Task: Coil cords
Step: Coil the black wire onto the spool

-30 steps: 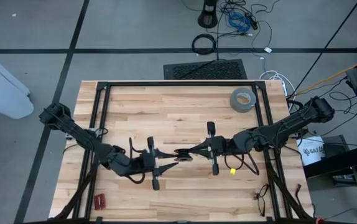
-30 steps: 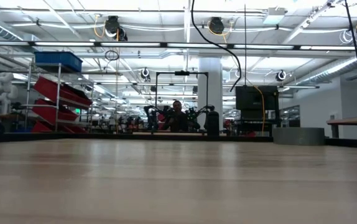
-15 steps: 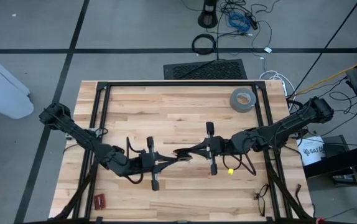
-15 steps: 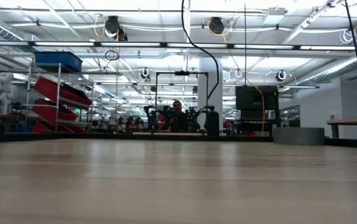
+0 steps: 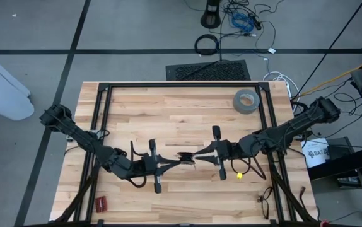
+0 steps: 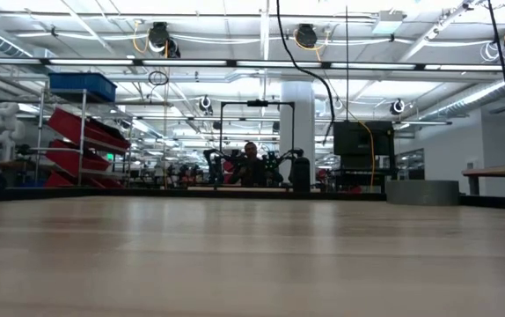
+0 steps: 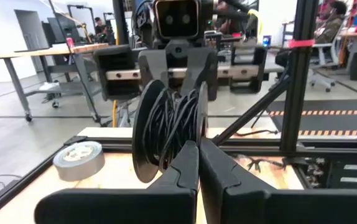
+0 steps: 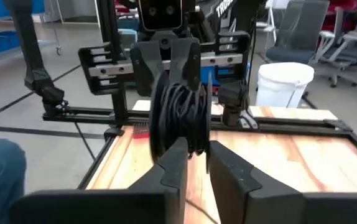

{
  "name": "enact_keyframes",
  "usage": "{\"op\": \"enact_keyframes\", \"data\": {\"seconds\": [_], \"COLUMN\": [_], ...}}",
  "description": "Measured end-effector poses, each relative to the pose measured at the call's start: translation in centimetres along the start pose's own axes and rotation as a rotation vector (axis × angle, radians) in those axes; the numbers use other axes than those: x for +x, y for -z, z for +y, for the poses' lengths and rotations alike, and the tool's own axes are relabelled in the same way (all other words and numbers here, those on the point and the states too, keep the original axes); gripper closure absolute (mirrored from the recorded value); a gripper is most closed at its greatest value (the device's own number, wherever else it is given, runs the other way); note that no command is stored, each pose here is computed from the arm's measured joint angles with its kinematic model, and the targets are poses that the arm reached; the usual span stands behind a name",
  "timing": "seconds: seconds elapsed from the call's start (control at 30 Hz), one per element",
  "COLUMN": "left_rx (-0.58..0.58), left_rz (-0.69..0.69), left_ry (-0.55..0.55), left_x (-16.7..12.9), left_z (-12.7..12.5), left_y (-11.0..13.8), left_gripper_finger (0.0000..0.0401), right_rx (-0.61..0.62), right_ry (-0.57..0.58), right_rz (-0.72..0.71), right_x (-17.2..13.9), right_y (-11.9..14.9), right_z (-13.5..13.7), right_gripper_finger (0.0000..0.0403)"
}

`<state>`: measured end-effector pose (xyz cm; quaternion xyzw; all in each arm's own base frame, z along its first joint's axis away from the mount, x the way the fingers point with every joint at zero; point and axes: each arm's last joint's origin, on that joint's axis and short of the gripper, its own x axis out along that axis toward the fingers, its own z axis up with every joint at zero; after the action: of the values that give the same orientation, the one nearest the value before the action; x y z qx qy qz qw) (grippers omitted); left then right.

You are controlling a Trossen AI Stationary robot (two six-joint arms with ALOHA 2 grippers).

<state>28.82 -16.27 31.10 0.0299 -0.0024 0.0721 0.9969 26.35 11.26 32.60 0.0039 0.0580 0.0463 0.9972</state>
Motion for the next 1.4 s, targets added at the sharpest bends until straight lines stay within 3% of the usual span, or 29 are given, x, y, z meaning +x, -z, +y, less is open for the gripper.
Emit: {"op": "enact_keyframes", "data": {"seconds": [0.33,0.53,0.93,1.4], "left_rx": [0.009,-0.018,-0.032,-0.027], "left_rz": [0.022,0.051,0.108,0.122], "left_ry": [-0.029,0.027,0.127,0.122], "left_x": [0.0,0.1,0.6,0.8], "left_z": [0.1,0.1,0.5,0.7], "left_y": [0.3,0.6,1.3,1.4], "left_gripper_finger": [0.0400,0.0400,0.0400,0.0400], "right_rx": [0.043,0.030,0.026,0.048], "right_ry": [-0.040,0.020,0.025,0.038], "right_rz": [0.030,0.015,-0.009,0.071], "right_x": [-1.7,-1.9,-0.9,1.1], "right_y": [-0.4,-0.6,-0.3,1.4], "right_z": [0.6,0.6,0.9,0.1], "right_gripper_finger": [0.0328,0.0325,0.0268,0.0263]}}
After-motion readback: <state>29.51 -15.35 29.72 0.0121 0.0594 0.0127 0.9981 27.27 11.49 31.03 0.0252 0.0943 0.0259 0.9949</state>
